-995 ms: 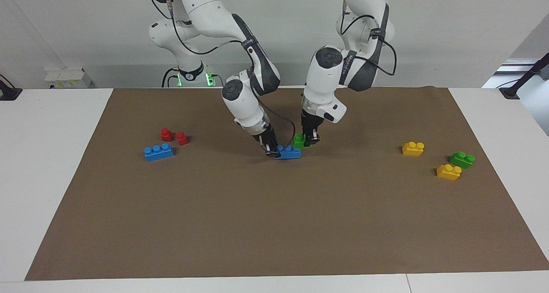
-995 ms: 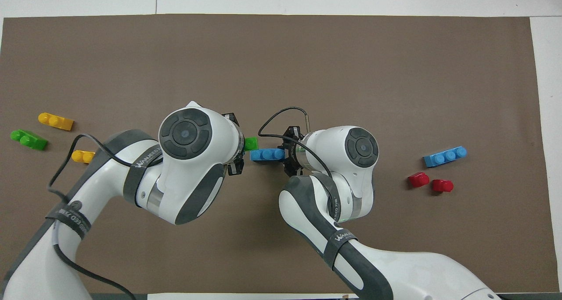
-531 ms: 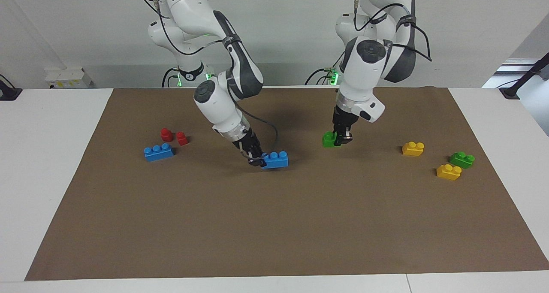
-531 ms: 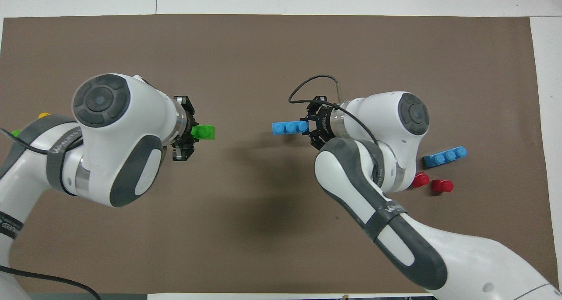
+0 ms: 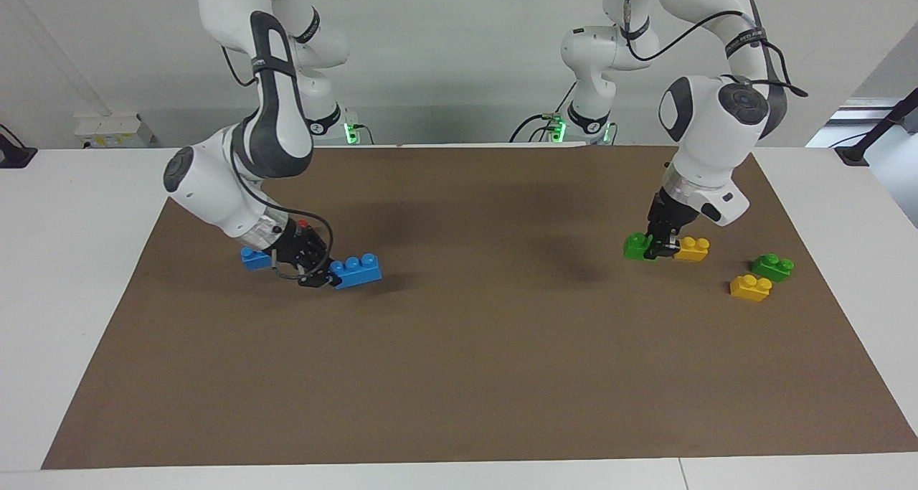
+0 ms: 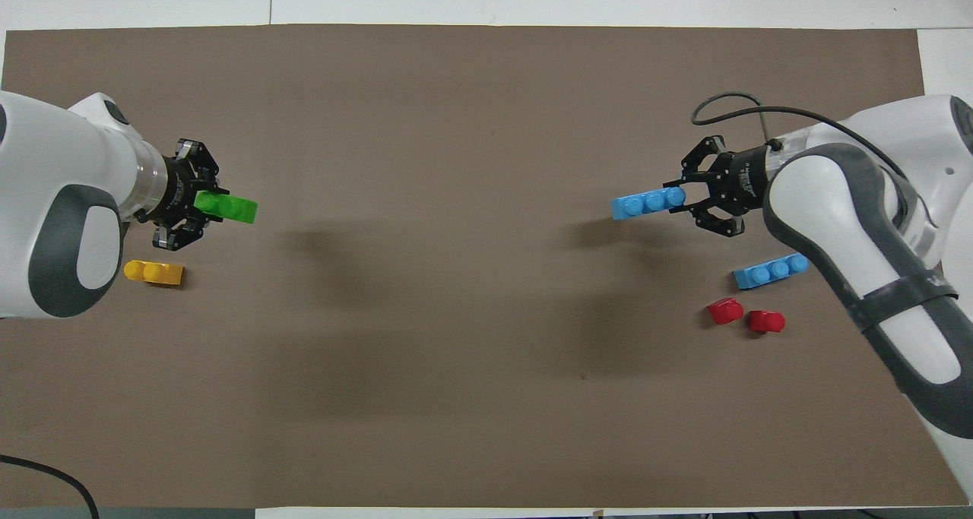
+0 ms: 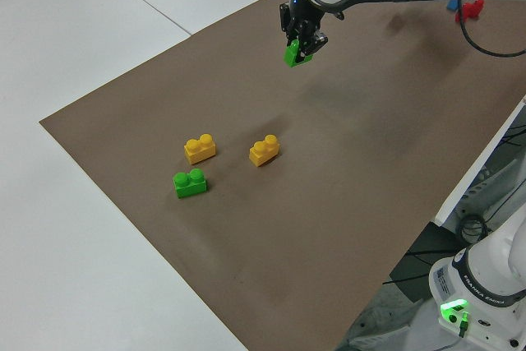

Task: Remove green block with left arm and hold with right
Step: 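Set the green brick down with the left gripper while the right sets blue down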

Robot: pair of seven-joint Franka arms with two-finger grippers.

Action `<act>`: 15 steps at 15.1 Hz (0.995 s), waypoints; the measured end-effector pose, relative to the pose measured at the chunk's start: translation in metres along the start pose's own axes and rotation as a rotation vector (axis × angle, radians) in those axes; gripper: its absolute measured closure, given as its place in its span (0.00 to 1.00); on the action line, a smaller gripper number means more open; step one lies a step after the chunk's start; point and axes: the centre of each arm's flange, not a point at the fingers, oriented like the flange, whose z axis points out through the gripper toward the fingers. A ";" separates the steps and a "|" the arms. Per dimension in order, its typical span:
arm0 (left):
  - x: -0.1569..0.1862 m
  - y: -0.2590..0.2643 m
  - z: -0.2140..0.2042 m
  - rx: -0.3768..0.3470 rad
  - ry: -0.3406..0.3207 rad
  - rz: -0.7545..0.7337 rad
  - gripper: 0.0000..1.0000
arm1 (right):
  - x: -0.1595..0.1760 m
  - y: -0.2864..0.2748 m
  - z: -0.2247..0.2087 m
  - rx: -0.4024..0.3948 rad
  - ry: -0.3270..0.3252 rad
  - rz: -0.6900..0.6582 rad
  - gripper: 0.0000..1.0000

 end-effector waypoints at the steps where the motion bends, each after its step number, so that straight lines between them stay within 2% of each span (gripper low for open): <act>1: 0.011 -0.001 0.003 -0.004 0.002 0.022 0.66 | 0.018 0.006 -0.005 0.001 0.008 0.005 0.65; 3: 0.028 0.000 0.015 -0.014 0.007 0.069 0.66 | 0.045 0.018 -0.010 -0.005 0.022 0.014 0.65; 8: 0.081 -0.005 0.061 0.005 0.004 0.201 0.66 | 0.087 0.034 0.008 -0.028 0.040 0.061 0.65; 11: 0.090 -0.001 0.087 0.016 -0.002 0.235 0.66 | 0.101 0.042 0.023 -0.026 0.060 0.060 0.65; 15: 0.097 0.007 0.115 0.029 -0.012 0.282 0.66 | 0.101 0.043 0.023 -0.025 0.061 0.059 0.65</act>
